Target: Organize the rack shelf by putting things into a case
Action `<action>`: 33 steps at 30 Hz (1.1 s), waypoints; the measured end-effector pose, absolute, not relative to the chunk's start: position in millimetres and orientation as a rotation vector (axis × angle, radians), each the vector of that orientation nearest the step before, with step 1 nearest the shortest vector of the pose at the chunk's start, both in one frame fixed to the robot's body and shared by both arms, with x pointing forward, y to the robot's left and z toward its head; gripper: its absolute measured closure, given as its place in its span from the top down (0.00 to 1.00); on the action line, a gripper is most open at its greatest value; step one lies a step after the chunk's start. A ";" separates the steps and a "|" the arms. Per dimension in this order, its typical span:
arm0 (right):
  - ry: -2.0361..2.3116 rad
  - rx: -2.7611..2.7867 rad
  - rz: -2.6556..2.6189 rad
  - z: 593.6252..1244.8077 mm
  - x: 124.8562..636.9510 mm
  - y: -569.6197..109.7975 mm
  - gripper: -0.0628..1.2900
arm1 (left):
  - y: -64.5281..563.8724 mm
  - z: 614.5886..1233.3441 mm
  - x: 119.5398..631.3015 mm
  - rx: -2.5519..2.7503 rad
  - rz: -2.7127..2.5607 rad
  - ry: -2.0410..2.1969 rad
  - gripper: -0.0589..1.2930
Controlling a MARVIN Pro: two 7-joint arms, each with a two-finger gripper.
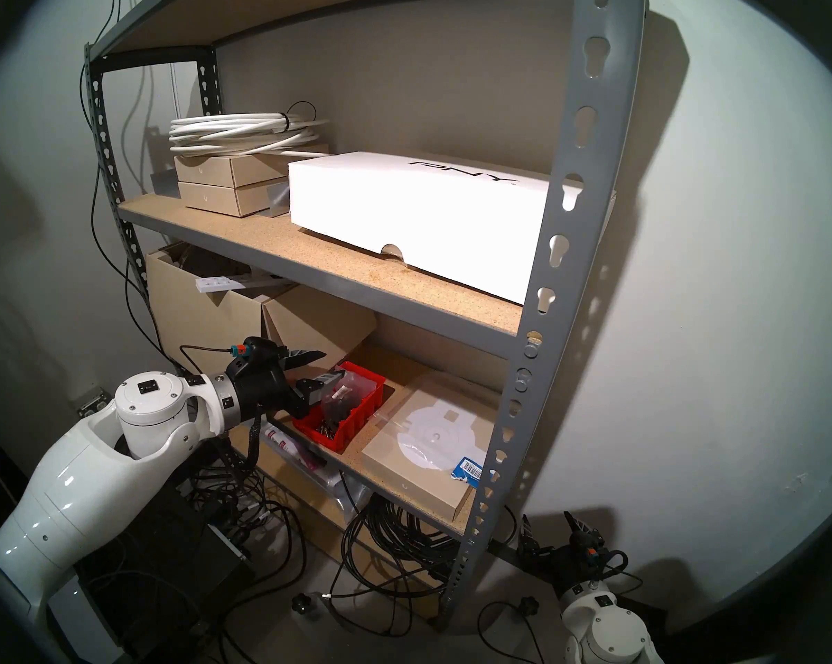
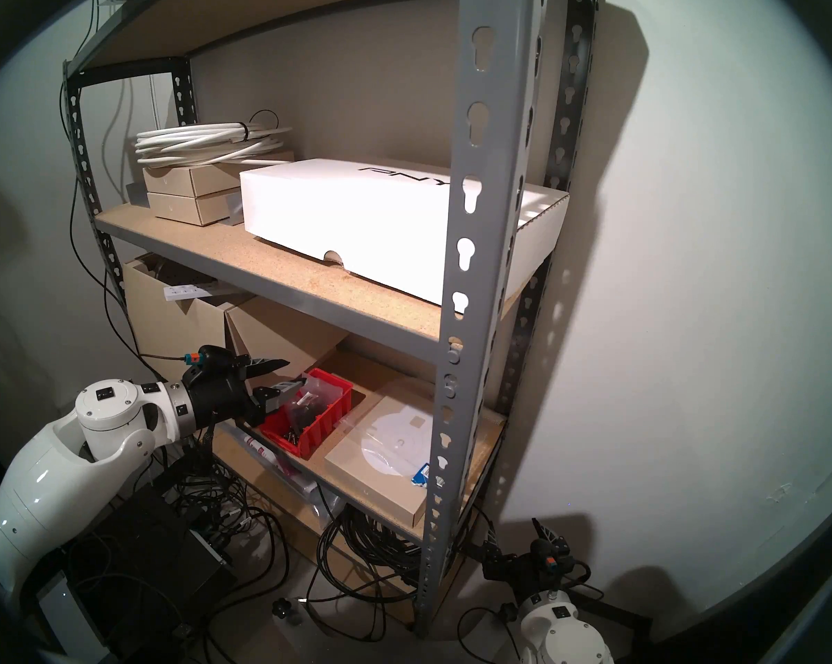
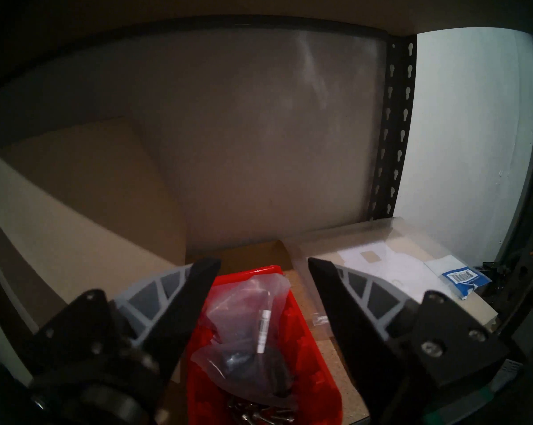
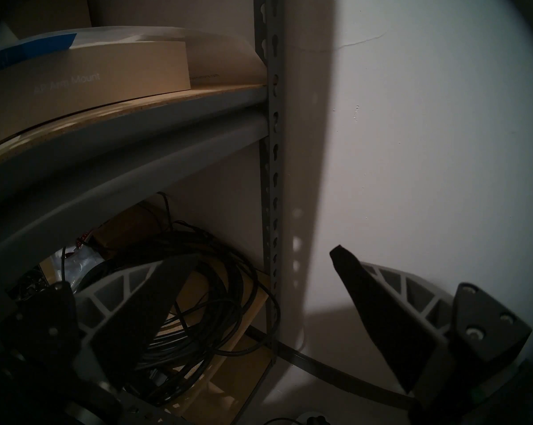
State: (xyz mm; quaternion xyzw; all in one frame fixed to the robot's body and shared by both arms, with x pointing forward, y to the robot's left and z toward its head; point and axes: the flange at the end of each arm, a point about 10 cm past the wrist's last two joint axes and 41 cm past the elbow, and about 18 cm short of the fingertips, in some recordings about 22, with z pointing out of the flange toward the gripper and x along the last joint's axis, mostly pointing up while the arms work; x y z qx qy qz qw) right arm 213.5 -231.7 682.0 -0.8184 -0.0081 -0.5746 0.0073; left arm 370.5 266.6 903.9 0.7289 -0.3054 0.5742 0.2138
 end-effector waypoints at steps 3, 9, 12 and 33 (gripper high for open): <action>-0.025 -2.559 -1.797 682.0 213.5 -231.7 0.97 | 266.2 900.8 363.5 2.031 1.582 -0.839 0.67; -0.025 -2.559 -1.797 682.0 213.5 -231.7 0.97 | 267.3 892.0 351.7 2.058 1.568 -0.822 0.65; -0.025 -2.559 -1.797 682.0 213.5 -231.7 0.97 | 267.3 888.4 348.0 2.068 1.560 -0.818 0.65; -0.025 -2.559 -1.797 682.0 213.4 -231.7 0.97 | 254.6 858.1 332.4 2.095 1.497 -0.829 0.90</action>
